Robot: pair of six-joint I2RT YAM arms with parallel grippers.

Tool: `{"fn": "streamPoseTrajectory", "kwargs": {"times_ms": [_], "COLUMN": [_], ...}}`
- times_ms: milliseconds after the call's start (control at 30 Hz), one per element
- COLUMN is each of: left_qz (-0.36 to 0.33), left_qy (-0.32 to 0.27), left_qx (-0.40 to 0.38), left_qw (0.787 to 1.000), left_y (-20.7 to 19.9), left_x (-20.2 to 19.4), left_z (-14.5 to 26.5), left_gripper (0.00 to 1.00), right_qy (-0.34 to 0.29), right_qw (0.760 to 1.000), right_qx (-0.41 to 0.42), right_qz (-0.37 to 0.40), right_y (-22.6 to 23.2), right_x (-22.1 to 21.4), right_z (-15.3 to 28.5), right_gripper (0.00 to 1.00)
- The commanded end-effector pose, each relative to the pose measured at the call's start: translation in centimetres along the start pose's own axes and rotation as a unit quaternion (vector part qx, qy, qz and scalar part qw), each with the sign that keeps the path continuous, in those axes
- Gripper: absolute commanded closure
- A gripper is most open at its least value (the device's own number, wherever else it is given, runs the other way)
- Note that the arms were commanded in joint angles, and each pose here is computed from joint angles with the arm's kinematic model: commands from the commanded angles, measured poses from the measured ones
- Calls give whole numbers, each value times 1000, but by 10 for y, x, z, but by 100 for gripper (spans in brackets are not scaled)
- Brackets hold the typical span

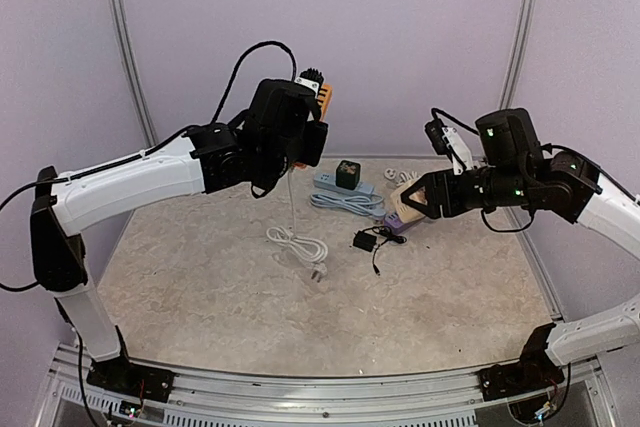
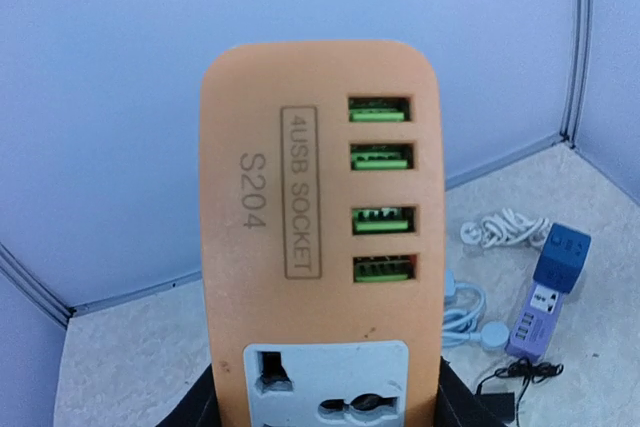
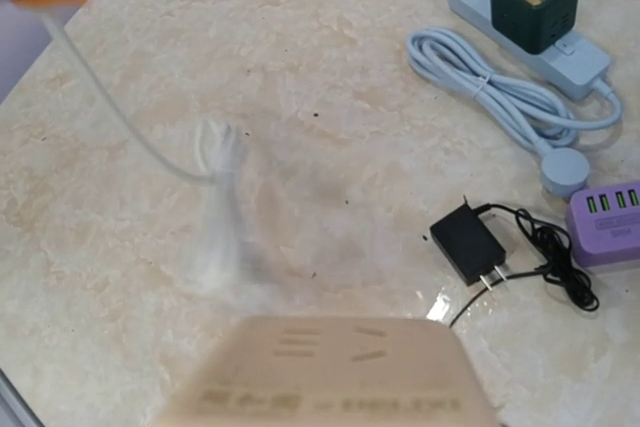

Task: Insert the plug
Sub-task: Adjust the socket at the center of the board.

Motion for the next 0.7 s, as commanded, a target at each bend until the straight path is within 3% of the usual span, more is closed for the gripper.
{"fn": "streamPoseTrajectory", "kwargs": {"times_ms": [0, 133, 300, 400, 667], "left_qz": [52, 109, 202, 217, 198], "left_qy": [-117, -132, -86, -95, -99], "left_qx": [164, 238, 327, 313, 297], "left_qw": [978, 956, 919, 919, 929], "left_y": [40, 67, 80, 58, 13], "left_x": [75, 104, 76, 60, 59], "left_z": [53, 83, 94, 97, 87], "left_gripper": [100, 100, 100, 100, 100], "right_qy": [-31, -22, -36, -38, -28], "right_qw": [999, 1000, 999, 999, 1000], "right_qx": [6, 9, 5, 5, 2], "right_qz": [4, 4, 5, 6, 1], "right_y": [3, 3, 4, 6, 3], "right_x": [12, 10, 16, 19, 13], "right_z": [12, 6, 12, 14, 6], "right_gripper": [100, 100, 100, 100, 100]}}
Point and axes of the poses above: each gripper's point midway between its finger pads, its own z axis back along the fingers, its own y axis along the line the jaws close on, x = y × z, the point moved 5 cm from there along z, back along the fingers, and after that the axes turned 14 degrees about -z, right-handed, at the moved point
